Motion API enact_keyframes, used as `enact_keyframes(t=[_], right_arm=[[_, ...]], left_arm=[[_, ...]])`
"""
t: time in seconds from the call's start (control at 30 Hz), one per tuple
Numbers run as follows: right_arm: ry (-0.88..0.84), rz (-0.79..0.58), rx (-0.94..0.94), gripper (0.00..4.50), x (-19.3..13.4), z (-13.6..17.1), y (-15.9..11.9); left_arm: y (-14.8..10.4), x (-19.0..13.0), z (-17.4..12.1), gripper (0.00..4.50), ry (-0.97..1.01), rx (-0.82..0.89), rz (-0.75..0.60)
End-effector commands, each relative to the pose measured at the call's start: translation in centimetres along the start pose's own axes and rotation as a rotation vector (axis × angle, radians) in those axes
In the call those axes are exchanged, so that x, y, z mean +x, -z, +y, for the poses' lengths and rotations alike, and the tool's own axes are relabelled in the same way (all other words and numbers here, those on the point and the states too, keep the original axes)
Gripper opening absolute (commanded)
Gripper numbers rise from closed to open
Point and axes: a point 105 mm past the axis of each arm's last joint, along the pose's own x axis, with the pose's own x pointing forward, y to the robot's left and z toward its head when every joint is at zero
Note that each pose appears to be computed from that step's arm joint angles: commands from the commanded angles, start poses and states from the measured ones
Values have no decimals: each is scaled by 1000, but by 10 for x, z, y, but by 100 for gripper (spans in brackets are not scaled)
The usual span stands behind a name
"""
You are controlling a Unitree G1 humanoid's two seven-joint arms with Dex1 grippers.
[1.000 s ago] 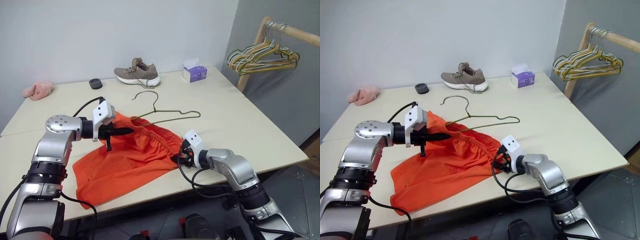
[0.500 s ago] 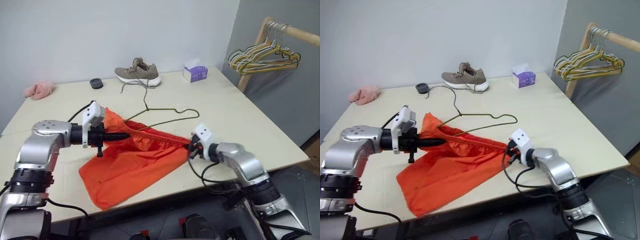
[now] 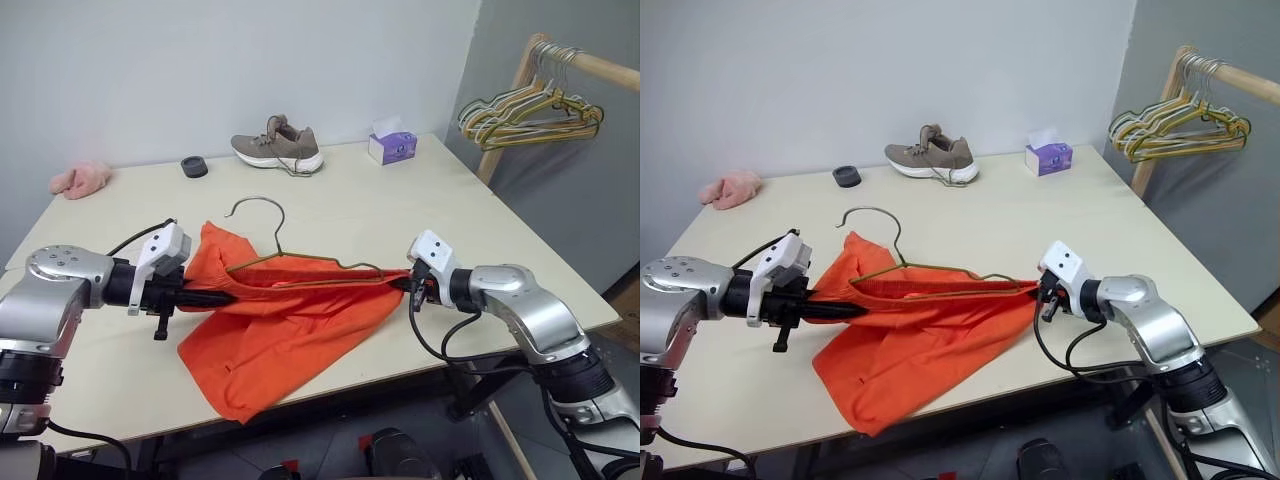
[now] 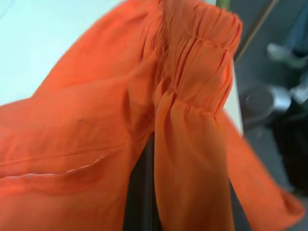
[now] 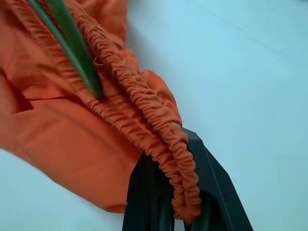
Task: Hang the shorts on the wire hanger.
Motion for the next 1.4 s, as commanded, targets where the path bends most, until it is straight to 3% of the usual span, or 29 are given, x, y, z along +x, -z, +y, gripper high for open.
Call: enact_keyframes(t=[0.03,0.43,0.53,0.83,1.03,1.17,1.4], right_arm=[[40,15,-63,3,-14,-8,-7],[-51,68,-178,3,-20,10,-4],[-58,76,-196,3,-21,10,-4],[-109,90,-347,3,-16,6,-27],[-158,52,-455,3,8,20,-59],[-214,53,-458,3,11,32,-60],[-223,77,-463,216,-5,32,-52]], left_arm=[[7,-14,15,0,-97,10,51],[-1,-7,25,0,-118,8,-20],[11,-7,20,0,-89,12,21],[21,9,19,0,-52,90,107],[5,47,27,0,-57,177,69],[1,59,29,0,-58,209,67],[3,67,25,0,-54,216,58]])
